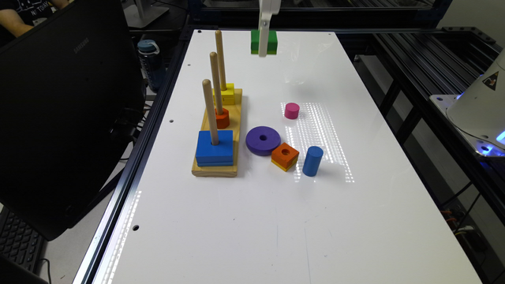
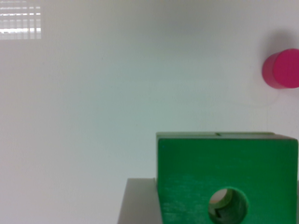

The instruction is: Pick up green block.

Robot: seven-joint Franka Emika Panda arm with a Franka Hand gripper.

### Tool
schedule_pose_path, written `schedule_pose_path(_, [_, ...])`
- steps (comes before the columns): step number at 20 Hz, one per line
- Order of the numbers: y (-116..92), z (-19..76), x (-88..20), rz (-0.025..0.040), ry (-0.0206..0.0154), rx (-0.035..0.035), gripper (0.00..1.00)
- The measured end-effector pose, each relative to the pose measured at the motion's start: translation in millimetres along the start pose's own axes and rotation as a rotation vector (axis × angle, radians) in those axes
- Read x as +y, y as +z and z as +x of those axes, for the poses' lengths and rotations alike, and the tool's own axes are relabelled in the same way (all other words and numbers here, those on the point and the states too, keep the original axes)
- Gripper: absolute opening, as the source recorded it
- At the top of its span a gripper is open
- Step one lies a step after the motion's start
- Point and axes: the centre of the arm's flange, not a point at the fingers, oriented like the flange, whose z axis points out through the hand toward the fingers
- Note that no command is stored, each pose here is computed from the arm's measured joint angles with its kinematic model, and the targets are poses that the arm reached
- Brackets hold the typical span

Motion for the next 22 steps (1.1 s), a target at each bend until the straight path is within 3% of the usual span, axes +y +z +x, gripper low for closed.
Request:
schedule_pose_path(4, [-5.1,-2.0,0.9,-0.0001,0.0005,-0.0035,0.0])
schedule_pose_path(6, [-11.7,-0.7,0.2,0.0029,0.0011,0.0042,0.0])
schedule_pose_path(8, [-23.0,-1.7,0.3,0.0028,0.0021,0.0071,0.0])
schedule_pose_path(14, [-32.1,-3.9,0.8,0.0046,0.0045,0.006,0.0])
schedule_pose_path(17, [-46.2,-2.9,-0.1,0.0068,0.0054,0.0141,0.0])
schedule_pose_path(22, [-61.3,-5.8,0.9,0.0051,0.0066,0.0132,0.0])
